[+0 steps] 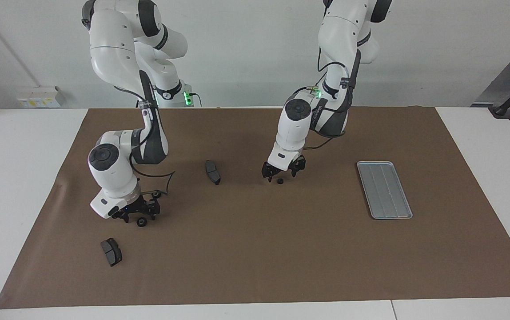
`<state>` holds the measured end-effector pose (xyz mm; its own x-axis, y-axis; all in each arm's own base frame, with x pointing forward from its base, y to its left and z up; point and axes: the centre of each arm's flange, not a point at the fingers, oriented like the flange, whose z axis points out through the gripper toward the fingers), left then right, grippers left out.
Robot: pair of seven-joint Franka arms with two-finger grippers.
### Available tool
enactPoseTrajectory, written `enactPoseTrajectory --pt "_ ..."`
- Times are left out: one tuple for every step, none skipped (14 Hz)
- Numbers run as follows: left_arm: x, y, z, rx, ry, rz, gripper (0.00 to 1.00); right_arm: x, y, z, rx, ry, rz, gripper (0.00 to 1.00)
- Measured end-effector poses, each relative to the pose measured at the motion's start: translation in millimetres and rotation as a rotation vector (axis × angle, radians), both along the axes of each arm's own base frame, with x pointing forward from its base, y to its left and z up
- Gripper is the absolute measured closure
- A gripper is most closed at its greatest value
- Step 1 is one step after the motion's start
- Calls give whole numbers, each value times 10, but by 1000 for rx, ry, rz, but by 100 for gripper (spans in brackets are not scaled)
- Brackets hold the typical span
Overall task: Pick bearing gear from pile to tray
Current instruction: 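Lower the left gripper onto the gear at mid-table and grasp it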
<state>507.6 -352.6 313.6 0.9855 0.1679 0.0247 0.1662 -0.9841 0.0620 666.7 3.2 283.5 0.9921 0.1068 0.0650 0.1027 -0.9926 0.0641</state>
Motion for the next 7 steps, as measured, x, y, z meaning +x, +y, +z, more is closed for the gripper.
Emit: enactPoseTrajectory --pt "0 0 -4 -2 -3 0 0 3 0 3 0 -3 0 11" --pt "-2 -1 -12 -3 -6 -1 0 4 -3 3 0 -4 0 12" --pt "-7 1 -32 -3 -6 -1 1 4 -11 4 0 -4 -1 12" --pt "-15 -4 -57 -3 -6 -4 1 5 -20 5 6 -5 -8 19" --pt "-26 -20 -83 -2 -5 -10 1 6 -22 6 20 -5 -21 21" --pt "-43 -45 -115 0 -3 -17 2 7 -24 7 34 -7 -33 22" --pt "-60 -69 -151 2 0 -23 3 9 -25 9 43 -9 -41 22"
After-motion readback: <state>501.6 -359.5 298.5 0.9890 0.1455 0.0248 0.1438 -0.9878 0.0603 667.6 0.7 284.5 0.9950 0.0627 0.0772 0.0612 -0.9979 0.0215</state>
